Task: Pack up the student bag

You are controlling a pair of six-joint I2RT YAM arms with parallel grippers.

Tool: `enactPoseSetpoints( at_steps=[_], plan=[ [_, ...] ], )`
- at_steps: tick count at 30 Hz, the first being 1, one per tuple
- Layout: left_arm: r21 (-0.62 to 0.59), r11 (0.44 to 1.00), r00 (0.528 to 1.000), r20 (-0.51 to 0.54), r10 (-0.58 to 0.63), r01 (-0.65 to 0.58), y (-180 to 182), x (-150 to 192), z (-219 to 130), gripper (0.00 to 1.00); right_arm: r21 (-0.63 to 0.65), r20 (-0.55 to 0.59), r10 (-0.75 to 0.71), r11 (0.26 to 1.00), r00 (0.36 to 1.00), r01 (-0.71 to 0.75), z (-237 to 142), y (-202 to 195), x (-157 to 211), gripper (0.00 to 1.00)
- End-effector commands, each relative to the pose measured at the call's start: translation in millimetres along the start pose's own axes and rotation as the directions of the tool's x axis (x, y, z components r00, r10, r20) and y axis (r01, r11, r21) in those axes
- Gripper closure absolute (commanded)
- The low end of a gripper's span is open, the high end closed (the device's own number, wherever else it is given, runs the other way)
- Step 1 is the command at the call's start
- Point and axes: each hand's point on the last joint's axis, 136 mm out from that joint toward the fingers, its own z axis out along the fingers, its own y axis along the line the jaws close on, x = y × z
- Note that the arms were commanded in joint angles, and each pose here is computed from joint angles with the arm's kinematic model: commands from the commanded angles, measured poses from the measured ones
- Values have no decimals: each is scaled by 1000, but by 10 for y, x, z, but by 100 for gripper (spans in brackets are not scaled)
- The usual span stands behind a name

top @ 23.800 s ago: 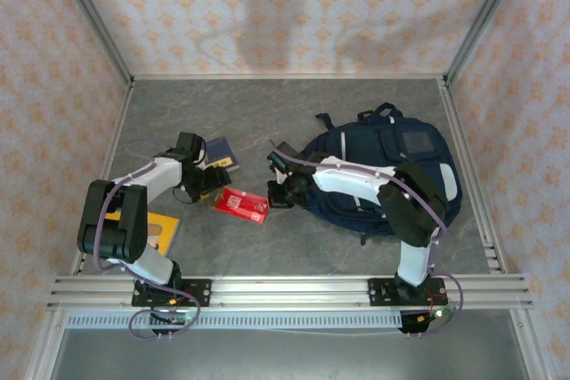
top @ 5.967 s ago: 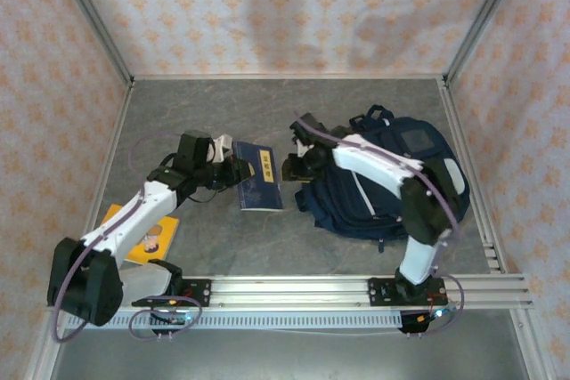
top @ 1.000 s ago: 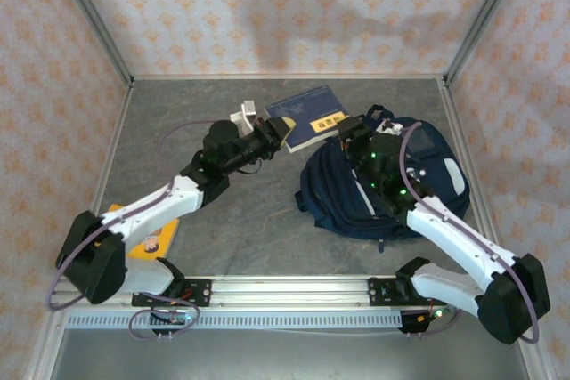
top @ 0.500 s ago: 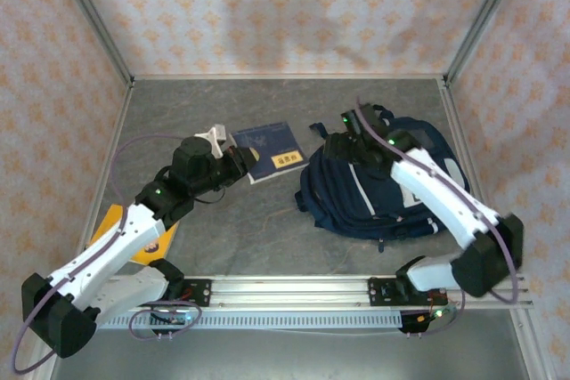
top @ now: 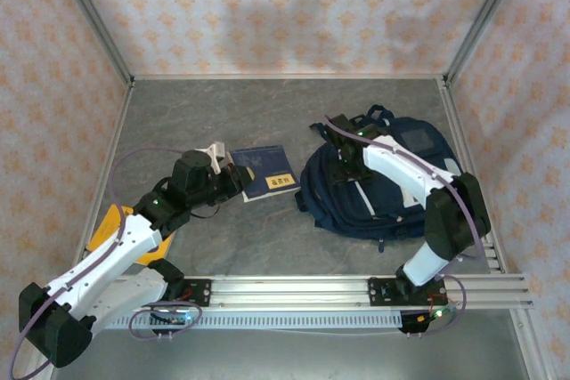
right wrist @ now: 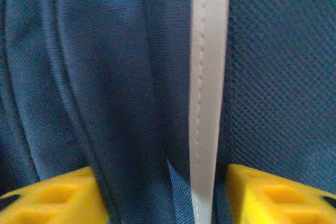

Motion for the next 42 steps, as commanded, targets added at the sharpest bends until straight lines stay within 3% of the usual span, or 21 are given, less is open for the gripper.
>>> enactPoseSetpoints(
  at_steps=[1,4,6,15,25,31,34,35,42],
  plan=[
    [78,996,999,39,30,-33,-182,-83,-83,100,86,8,-13,996,1000,13,79,-129,-29,69],
    [79,996,998,36,44,-47,-199,-84,-97,100,72,71,-17,997,997,12,-106,-134,-128,93],
    [81,995,998,31,57,-59,-221,-81,-106,100,36,143,-16,999,990,11,-308,-125,-206,100],
    [120,984,990,-39,139,-133,-360,-17,-39,100,-236,372,-121,946,920,220,-1160,204,-266,100],
    [287,956,992,-94,84,-54,-584,49,200,100,-415,391,-96,869,915,268,-1510,403,-193,100],
    [456,890,986,-153,67,10,-959,129,375,100,-431,382,-73,868,921,248,-1555,400,-177,100],
    [504,864,986,-148,74,11,-1116,127,407,100,-400,385,-26,896,922,192,-1616,304,-241,71],
    [517,856,988,-140,69,14,-1157,108,412,100,-387,394,-12,905,919,178,-1671,262,-266,66],
    [586,809,991,-124,39,42,-1401,33,432,100,-375,394,-11,911,919,171,-1965,314,-216,58]
  ],
)
